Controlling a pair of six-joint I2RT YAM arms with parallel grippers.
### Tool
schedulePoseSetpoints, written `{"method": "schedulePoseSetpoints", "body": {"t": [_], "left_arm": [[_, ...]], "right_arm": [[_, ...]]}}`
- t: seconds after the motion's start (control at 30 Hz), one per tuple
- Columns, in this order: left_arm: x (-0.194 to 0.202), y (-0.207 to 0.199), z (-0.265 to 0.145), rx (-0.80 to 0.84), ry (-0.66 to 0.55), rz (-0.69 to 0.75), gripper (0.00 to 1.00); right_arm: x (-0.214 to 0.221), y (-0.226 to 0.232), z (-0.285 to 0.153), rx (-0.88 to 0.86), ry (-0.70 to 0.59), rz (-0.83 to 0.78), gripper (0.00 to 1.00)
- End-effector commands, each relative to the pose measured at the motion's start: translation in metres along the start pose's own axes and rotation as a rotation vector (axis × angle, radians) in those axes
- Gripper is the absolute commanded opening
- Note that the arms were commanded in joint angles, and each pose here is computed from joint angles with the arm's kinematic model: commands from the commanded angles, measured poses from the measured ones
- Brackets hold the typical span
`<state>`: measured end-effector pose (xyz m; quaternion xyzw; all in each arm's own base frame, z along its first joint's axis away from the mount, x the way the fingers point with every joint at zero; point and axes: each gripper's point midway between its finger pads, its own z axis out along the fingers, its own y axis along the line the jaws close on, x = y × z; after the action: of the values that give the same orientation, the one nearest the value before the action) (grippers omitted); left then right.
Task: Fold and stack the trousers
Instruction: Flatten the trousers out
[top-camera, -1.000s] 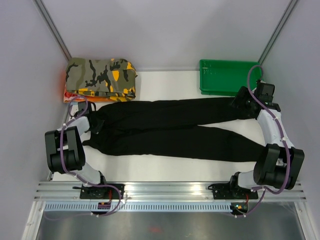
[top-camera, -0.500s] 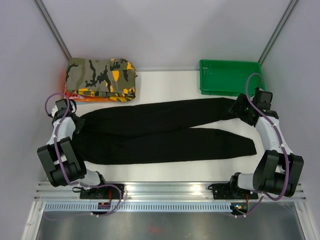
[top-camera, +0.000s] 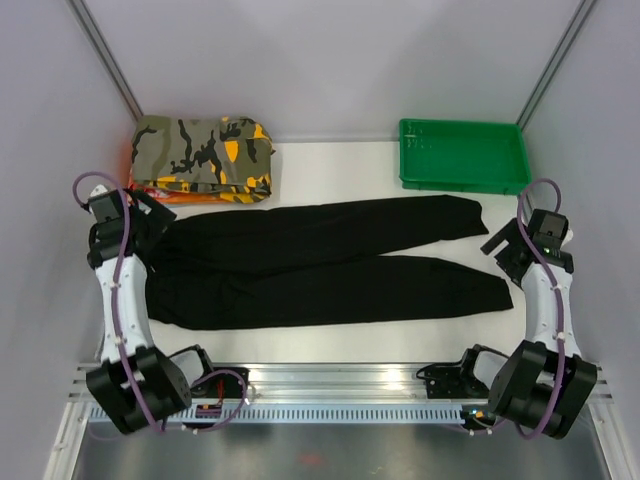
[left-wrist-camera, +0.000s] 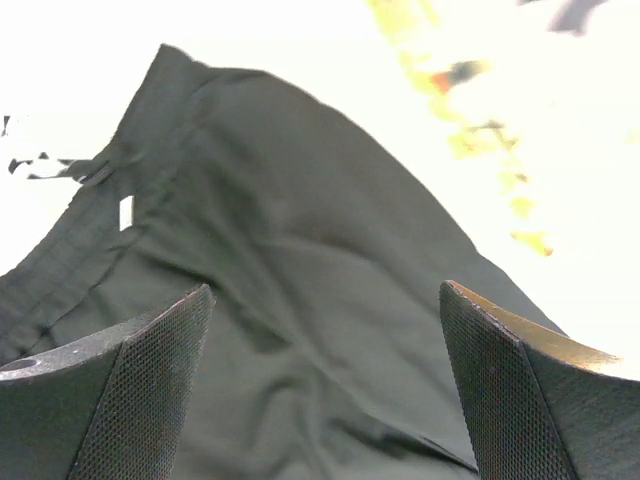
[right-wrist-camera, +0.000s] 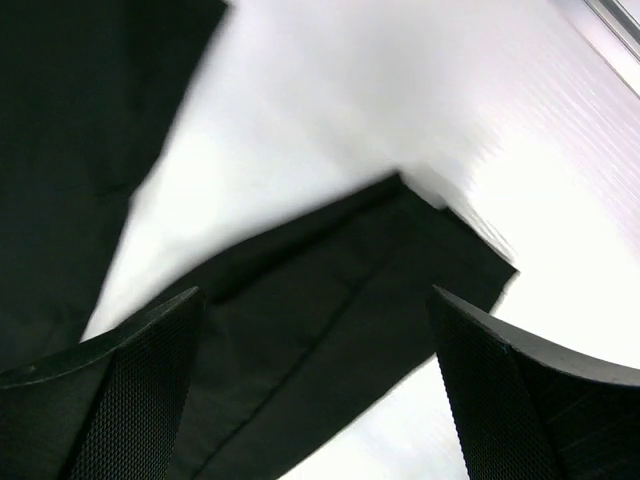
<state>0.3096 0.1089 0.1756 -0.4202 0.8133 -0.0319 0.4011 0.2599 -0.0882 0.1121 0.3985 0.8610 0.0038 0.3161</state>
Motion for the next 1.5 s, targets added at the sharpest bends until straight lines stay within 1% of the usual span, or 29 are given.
{"method": "schedulePoseSetpoints", "body": {"t": [0.0,0.03,0.1,0.13,0.3,0.33,0.5,0.6,0.7,0.8,0.9,1.03,1.1,1.13,1.2,1.23,1.3,1.33,1.37,1.4,1.47], "left_arm": [[-0.01,-0.039,-0.045,0.206,-0.035,0.094,1.0],[-0.001,-0.05,-0.051,0.27,-0.001,0.107,1.0],[0.01,-0.06,-0.058,0.335,0.029,0.128,1.0],[0.022,-0.067,-0.061,0.379,0.066,0.147,1.0],[0.042,-0.075,-0.068,0.448,0.116,0.219,1.0],[0.048,-0.079,-0.069,0.458,0.126,0.257,1.0],[0.077,-0.094,-0.073,0.525,0.199,0.332,1.0],[0.083,-0.094,-0.075,0.532,0.204,0.367,1.0],[0.088,-0.091,-0.073,0.515,0.209,0.394,1.0],[0.091,-0.091,-0.074,0.52,0.214,0.403,1.0],[0.095,-0.09,-0.073,0.521,0.23,0.408,1.0],[0.097,-0.088,-0.072,0.511,0.236,0.411,1.0],[0.096,-0.088,-0.07,0.51,0.236,0.409,1.0],[0.097,-0.089,-0.071,0.514,0.238,0.411,1.0],[0.098,-0.089,-0.07,0.513,0.24,0.411,1.0],[0.099,-0.089,-0.07,0.515,0.242,0.415,1.0],[0.099,-0.09,-0.071,0.514,0.242,0.417,1.0],[0.099,-0.089,-0.071,0.512,0.243,0.418,1.0],[0.099,-0.09,-0.071,0.513,0.242,0.419,1.0],[0.098,-0.09,-0.071,0.51,0.238,0.421,1.0],[0.098,-0.089,-0.071,0.506,0.234,0.425,1.0]], "right_arm": [[0.008,-0.031,0.004,0.118,0.033,0.096,0.98],[0.009,-0.036,0.007,0.128,0.042,0.113,0.98],[0.015,-0.048,0.014,0.139,0.075,0.187,0.98],[0.013,-0.051,0.016,0.134,0.064,0.197,0.98],[0.004,-0.074,0.012,0.232,-0.041,0.182,0.98],[0.002,-0.075,0.017,0.224,-0.063,0.172,0.98],[-0.012,-0.067,0.038,0.182,-0.088,0.161,0.97],[-0.021,-0.062,0.049,0.15,-0.092,0.118,0.96],[-0.019,-0.06,0.063,0.133,-0.067,0.086,0.98],[-0.003,-0.059,0.085,0.115,0.013,0.082,0.98],[0.011,-0.049,0.096,0.051,0.069,0.089,0.96],[0.027,-0.046,0.093,0.022,0.111,0.103,0.92],[0.03,-0.047,0.087,0.024,0.1,0.102,0.88],[0.033,-0.052,0.086,0.041,0.098,0.1,0.8],[0.034,-0.053,0.083,0.039,0.084,0.094,0.68],[0.036,-0.05,0.082,0.022,0.091,0.098,0.54],[0.039,-0.044,0.076,-0.006,0.107,0.107,0.41],[0.039,-0.039,0.073,-0.031,0.113,0.117,0.3],[0.039,-0.037,0.069,-0.038,0.111,0.117,0.25],[0.032,-0.034,0.059,-0.049,0.086,0.114,0.14],[0.018,-0.03,0.042,-0.06,0.026,0.094,0.03]]}}
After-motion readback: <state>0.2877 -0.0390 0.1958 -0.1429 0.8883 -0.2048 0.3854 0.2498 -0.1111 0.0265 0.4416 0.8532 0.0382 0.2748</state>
